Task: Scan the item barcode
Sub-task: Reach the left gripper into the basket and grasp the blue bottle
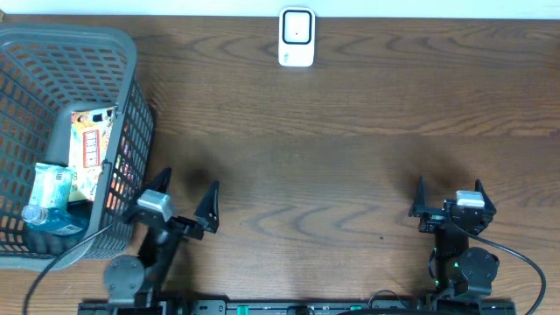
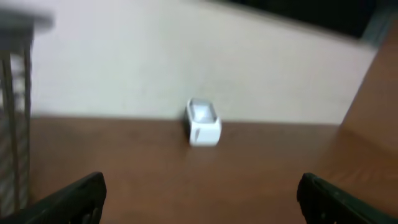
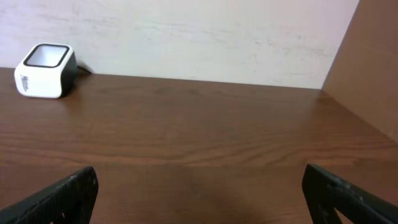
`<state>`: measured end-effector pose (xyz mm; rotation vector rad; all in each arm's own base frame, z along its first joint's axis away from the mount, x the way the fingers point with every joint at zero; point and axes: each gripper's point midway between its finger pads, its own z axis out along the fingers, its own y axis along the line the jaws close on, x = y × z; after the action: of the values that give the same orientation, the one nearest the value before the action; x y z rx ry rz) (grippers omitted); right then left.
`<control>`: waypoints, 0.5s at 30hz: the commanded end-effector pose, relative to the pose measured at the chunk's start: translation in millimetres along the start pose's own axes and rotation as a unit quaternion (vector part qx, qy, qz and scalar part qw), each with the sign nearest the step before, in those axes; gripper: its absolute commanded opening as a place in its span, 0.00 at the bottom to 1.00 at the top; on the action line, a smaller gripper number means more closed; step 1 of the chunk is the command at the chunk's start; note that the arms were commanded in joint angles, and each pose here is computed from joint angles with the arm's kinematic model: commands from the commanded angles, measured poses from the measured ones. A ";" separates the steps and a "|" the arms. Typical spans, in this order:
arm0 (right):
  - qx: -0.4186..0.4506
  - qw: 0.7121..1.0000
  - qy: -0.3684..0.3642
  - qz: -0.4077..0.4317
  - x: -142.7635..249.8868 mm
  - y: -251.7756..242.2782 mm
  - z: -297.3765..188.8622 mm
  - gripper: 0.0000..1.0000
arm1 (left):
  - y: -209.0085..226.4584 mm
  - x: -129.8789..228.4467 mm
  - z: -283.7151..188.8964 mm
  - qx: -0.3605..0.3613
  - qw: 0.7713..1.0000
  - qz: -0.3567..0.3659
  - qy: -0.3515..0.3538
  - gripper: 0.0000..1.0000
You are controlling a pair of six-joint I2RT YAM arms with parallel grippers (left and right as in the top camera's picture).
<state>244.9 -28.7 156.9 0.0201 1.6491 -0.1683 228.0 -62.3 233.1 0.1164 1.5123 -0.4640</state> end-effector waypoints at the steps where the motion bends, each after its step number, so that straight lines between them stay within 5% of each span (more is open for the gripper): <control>1: 0.006 1.000 0.002 -0.006 1.3 -2.4 0.0 0.99 | -16.7 -50.6 -0.9 0.020 0.999 0.000 -0.029 0.98; 15: 0.006 1.000 0.002 -0.006 1.3 -2.4 0.0 0.99 | -1.6 -200.2 62.9 -0.081 0.994 -0.004 0.075 0.98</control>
<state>245.0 -28.7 156.5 0.0182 1.6507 -0.1700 284.8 -50.2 384.0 0.0147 1.7214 -0.4157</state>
